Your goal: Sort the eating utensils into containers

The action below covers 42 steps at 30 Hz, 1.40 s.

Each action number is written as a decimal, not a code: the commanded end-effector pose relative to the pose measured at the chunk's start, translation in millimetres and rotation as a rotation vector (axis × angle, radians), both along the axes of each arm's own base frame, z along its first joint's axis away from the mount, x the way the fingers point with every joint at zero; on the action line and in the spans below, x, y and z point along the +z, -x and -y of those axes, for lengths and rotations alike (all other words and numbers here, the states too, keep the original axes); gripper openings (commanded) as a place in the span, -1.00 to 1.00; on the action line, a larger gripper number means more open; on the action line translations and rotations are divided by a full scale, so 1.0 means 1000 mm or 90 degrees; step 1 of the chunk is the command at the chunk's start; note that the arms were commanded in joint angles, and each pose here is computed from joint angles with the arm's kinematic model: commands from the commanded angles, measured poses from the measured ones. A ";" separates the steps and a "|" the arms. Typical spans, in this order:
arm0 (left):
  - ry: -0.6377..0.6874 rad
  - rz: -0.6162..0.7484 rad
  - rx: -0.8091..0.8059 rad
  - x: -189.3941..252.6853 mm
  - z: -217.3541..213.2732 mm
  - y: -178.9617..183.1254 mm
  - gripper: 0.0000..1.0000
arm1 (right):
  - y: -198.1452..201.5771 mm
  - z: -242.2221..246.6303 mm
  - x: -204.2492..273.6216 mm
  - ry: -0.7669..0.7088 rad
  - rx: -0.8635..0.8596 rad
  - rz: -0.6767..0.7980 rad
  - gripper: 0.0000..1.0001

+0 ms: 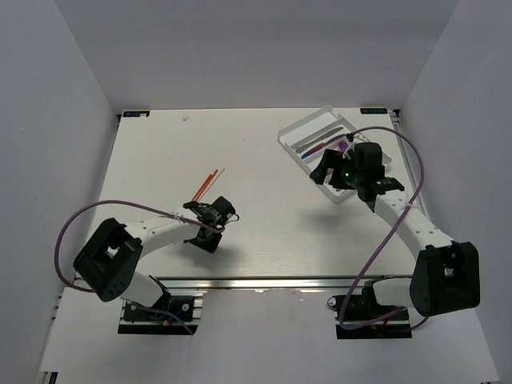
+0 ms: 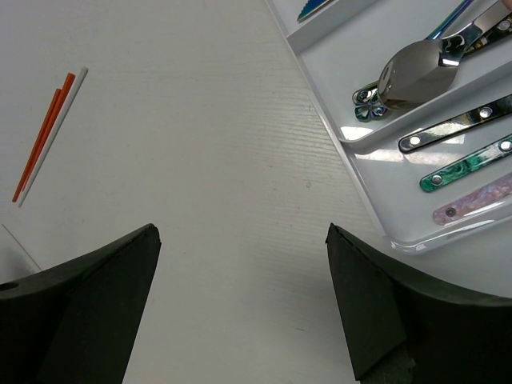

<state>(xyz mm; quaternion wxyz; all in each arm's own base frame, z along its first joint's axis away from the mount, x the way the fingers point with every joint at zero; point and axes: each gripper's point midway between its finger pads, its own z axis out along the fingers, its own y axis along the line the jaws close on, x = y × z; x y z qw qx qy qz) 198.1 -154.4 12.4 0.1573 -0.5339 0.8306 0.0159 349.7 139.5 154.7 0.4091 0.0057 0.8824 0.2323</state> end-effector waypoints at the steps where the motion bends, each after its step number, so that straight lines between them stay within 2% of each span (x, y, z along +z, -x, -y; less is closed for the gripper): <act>1: 0.014 0.002 0.013 0.003 -0.008 0.017 -1.00 | -0.003 -0.005 0.013 -0.027 0.013 0.031 0.78; 4: -0.033 0.112 -0.050 0.038 -0.015 -0.011 -1.00 | 0.003 -0.016 0.017 -0.054 0.057 0.035 0.79; 5: -0.053 0.179 -0.075 0.058 -0.015 -0.026 -1.00 | 0.004 -0.022 0.020 -0.071 0.081 0.051 0.79; 7: -0.076 0.239 -0.146 0.083 -0.009 -0.041 -1.00 | 0.023 -0.049 0.038 -0.145 0.192 0.076 0.79; 8: -0.053 0.301 -0.169 0.101 0.005 -0.052 -1.00 | 0.028 -0.057 0.046 -0.176 0.229 0.101 0.79; 9: -0.069 0.325 -0.235 0.108 0.011 -0.056 -1.00 | 0.042 -0.070 0.056 -0.220 0.292 0.104 0.79; 10: -0.065 0.348 -0.265 0.107 0.016 -0.057 -1.00 | 0.049 -0.076 0.063 -0.263 0.304 0.088 0.79; 11: -0.029 0.412 -0.290 0.122 0.036 -0.066 -1.00 | 0.051 -0.081 0.074 -0.288 0.327 0.113 0.79; 13: 0.004 0.469 -0.385 0.135 0.055 -0.063 -1.00 | 0.062 -0.089 0.077 -0.343 0.340 0.072 0.79; 14: 0.051 0.544 -0.422 0.148 0.075 -0.068 -1.00 | 0.064 -0.091 0.080 -0.360 0.339 0.065 0.79; 15: 0.053 0.586 -0.491 0.158 0.085 -0.065 -1.00 | 0.064 -0.094 0.085 -0.372 0.343 0.073 0.79; 16: 0.143 0.661 -0.565 0.177 0.114 -0.055 -1.00 | 0.069 -0.102 0.089 -0.390 0.349 0.061 0.79; 17: 0.152 0.699 -0.623 0.186 0.124 -0.050 -1.00 | 0.068 -0.105 0.091 -0.391 0.341 0.061 0.79; 21: 0.258 0.761 -0.785 0.205 0.168 -0.024 -1.00 | 0.068 -0.130 0.102 -0.372 0.328 0.066 0.77; 23: 0.274 0.778 -0.808 0.213 0.176 -0.022 -1.00 | 0.064 -0.137 0.103 -0.339 0.317 0.084 0.74; 24: 0.283 0.785 -0.818 0.216 0.179 -0.020 -1.00 | 0.061 -0.142 0.086 -0.300 0.280 0.056 0.73; 26: 0.292 0.795 -0.840 0.223 0.185 -0.019 -1.00 | 0.047 -0.144 0.092 -0.253 0.246 0.077 0.72; 28: 0.292 0.803 -0.845 0.226 0.187 -0.019 -1.00 | 0.047 -0.149 0.087 -0.251 0.241 0.064 0.68; 31: 0.287 0.814 -0.852 0.233 0.189 -0.021 -1.00 | 0.048 -0.153 0.090 -0.265 0.241 0.066 0.50; 32: 0.280 0.812 -0.856 0.232 0.190 -0.022 -1.00 | 0.050 -0.155 0.091 -0.271 0.251 0.064 0.28; 34: 0.268 0.815 -0.852 0.236 0.190 -0.026 -1.00 | 0.052 -0.159 0.092 -0.280 0.256 0.055 0.04; 37: 0.222 0.811 -0.825 0.239 0.185 -0.040 -1.00 | 0.050 -0.158 0.091 -0.285 0.243 0.051 -0.61; 38: 0.204 0.808 -0.814 0.238 0.183 -0.045 -1.00 | 0.042 -0.153 0.087 -0.275 0.208 0.057 -1.00; 40: 0.122 0.772 -0.726 0.227 0.161 -0.070 -0.96 | 0.026 -0.146 0.070 -0.236 0.159 0.052 -1.00; 42: 0.081 0.753 -0.656 0.226 0.139 -0.080 -0.69 | 0.004 -0.132 0.041 -0.156 0.109 0.037 -1.00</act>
